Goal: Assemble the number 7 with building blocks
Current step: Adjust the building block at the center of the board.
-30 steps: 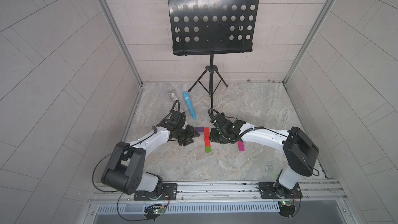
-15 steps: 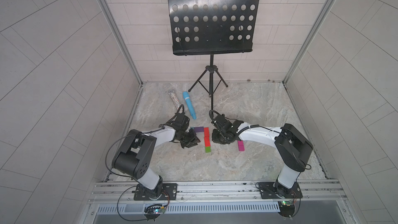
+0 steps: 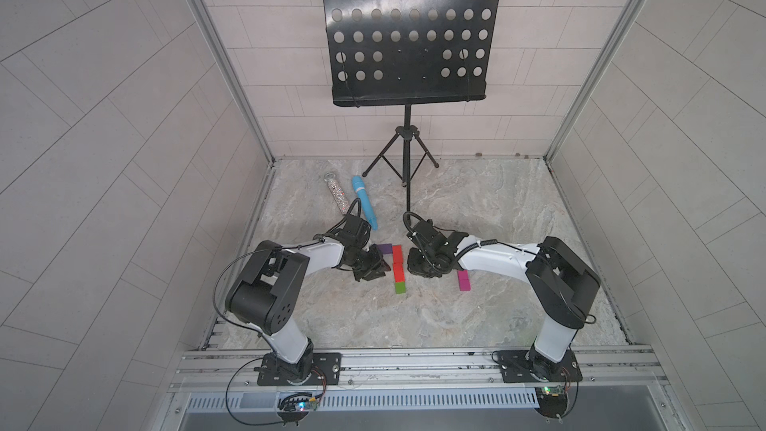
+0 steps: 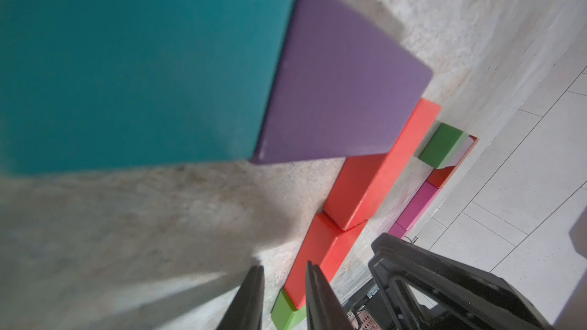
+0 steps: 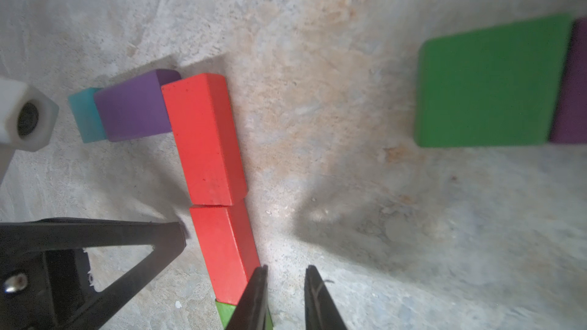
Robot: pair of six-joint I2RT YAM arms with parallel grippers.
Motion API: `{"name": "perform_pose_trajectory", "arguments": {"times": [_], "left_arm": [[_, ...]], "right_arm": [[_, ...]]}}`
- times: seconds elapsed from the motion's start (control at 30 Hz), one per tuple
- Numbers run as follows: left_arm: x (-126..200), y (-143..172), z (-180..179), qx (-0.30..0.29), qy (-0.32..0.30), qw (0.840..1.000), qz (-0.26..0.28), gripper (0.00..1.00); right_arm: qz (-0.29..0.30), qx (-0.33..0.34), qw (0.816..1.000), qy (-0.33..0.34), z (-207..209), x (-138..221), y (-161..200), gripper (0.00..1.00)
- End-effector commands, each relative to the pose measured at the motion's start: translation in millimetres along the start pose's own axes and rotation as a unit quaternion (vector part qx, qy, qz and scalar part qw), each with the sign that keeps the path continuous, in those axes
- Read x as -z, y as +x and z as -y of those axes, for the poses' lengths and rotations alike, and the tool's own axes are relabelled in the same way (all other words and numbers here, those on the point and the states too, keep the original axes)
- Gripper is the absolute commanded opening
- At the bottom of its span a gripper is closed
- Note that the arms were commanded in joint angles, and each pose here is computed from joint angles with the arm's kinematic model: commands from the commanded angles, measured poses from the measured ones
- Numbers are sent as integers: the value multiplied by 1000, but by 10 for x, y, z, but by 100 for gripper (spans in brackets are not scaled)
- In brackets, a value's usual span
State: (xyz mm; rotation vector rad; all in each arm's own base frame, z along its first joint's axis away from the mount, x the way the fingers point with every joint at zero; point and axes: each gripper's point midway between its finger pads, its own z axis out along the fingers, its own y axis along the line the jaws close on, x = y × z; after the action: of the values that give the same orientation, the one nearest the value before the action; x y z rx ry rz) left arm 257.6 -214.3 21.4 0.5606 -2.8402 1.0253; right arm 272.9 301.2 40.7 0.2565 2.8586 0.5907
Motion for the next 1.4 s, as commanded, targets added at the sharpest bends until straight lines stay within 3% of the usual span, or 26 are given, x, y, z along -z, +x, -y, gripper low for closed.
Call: {"name": "perform_pose_trajectory", "arguments": {"times": [0.0,1.37], "left_arm": [[-16,-69,39,-6,-5,1000,10,29],[-55,-84,77,-14,-21,1000,10,31]], "right_arm": [[1,-12,1000,7,68,-15,11,25],[5,-25,1000,1,92,-4,-14,25]]}}
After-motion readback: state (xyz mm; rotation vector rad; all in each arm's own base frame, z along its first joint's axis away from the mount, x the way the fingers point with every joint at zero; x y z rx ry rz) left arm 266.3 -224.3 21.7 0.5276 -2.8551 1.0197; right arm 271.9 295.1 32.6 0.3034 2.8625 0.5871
